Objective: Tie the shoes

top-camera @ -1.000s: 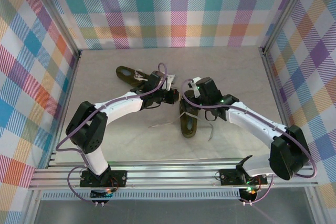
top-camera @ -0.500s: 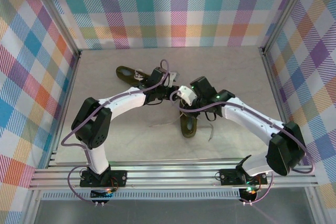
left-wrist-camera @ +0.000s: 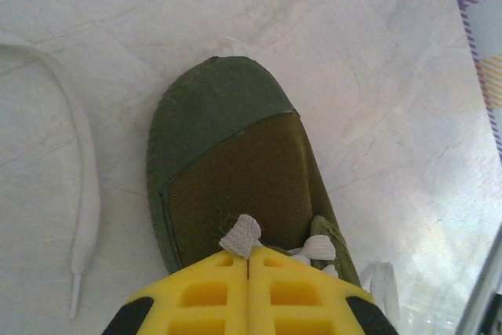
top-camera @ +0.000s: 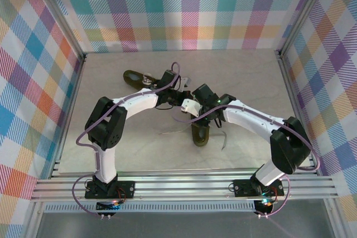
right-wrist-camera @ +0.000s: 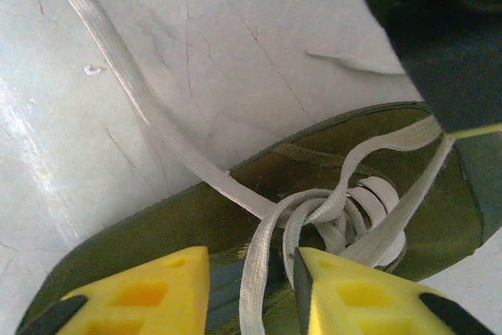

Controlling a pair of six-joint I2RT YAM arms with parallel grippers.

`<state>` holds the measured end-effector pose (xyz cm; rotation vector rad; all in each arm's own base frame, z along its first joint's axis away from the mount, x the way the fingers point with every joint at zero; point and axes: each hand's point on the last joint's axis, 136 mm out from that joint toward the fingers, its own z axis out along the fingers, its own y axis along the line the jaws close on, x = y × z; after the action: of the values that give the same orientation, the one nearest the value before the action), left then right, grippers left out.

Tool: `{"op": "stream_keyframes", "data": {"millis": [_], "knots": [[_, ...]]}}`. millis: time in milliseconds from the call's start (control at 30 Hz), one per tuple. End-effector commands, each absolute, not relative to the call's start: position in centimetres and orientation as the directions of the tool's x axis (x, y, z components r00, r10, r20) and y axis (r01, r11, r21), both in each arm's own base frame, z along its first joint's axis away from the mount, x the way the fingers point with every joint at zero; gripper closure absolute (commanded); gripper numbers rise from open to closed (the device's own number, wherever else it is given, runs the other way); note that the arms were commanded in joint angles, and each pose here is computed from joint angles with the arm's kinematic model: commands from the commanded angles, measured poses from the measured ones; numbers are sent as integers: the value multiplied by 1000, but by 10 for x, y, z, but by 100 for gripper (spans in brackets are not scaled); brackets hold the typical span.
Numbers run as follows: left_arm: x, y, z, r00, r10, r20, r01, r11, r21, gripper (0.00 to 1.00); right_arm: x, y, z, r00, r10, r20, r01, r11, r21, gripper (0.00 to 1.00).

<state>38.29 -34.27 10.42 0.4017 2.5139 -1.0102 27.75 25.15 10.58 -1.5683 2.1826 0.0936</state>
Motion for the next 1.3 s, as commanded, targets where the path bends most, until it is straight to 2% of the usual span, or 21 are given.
{"op": "stream_keyframes", "data": {"millis": [0,533,1000,1267], "knots": [[384,-350,115,-885,115,-451,412,644,-644,100,287,256,115,-203,-895,-398,-917,317,-244,64],[381,-350,117,-886,114,-449,414,629,-658,100,306,250,97,-214,-922,-324,-898,316,-307,63],[380,-348,118,-887,116,-448,416,625,-661,100,288,242,100,-203,-921,-334,-915,300,-271,61],[379,-348,119,-894,117,-433,414,586,-697,100,294,239,100,-199,-913,-355,-900,314,-303,63]]}}
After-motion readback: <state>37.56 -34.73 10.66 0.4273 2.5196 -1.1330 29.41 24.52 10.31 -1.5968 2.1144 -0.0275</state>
